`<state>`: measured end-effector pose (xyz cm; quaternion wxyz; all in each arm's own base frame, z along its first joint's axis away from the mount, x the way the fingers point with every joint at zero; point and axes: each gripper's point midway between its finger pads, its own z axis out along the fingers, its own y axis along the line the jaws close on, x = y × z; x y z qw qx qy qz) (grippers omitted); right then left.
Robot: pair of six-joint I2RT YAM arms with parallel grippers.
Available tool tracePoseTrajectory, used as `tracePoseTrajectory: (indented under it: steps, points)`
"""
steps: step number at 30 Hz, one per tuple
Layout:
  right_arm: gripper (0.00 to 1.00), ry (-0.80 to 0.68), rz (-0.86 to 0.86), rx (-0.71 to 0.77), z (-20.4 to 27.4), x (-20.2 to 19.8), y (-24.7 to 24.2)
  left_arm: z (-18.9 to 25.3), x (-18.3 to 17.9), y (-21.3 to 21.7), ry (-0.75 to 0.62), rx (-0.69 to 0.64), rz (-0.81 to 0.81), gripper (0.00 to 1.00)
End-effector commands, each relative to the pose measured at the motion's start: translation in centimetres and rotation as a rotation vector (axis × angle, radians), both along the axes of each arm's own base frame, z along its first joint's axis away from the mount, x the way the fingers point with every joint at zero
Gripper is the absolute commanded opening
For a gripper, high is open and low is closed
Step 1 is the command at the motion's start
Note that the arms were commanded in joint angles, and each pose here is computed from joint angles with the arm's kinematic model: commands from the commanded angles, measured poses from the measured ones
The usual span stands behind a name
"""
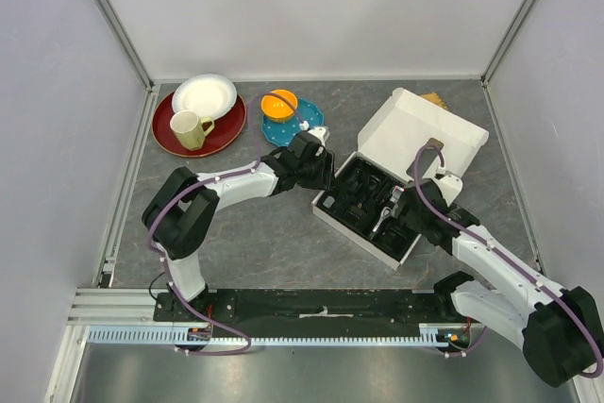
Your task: Sort the hair-cutting tools
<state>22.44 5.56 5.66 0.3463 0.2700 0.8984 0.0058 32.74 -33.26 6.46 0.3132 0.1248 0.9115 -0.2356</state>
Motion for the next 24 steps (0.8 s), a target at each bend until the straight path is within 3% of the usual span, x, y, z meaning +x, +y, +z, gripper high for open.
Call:
tracePoseTrajectory:
  steps: [1, 8, 14, 18, 24]
  points:
    - [0.98, -0.072, 0.082, 0.064, 0.6, 1.4, 1.6, 1.9, 0.0, -0.3, -0.033, -0.044, -0.016, 0.61]
    - [0.98, -0.156, 0.211, 0.076, 3.3, 4.4, 2.6, 0.6, -2.1, -0.6, 0.031, -0.104, -0.04, 0.61]
    - [0.98, -0.145, 0.255, 0.1, 3.7, 6.4, 2.1, 0.7, -4.6, -0.5, 0.057, -0.23, -0.035, 0.61]
    - [0.98, -0.141, 0.219, 0.069, 4.1, 7.2, 0.9, 1.6, -6.3, -1.1, 0.059, -0.304, -0.075, 0.61]
    - [0.98, -0.162, 0.18, -0.034, 7.2, 8.1, -1.0, 2.8, -6.4, -0.3, 0.006, -0.292, -0.059, 0.61]
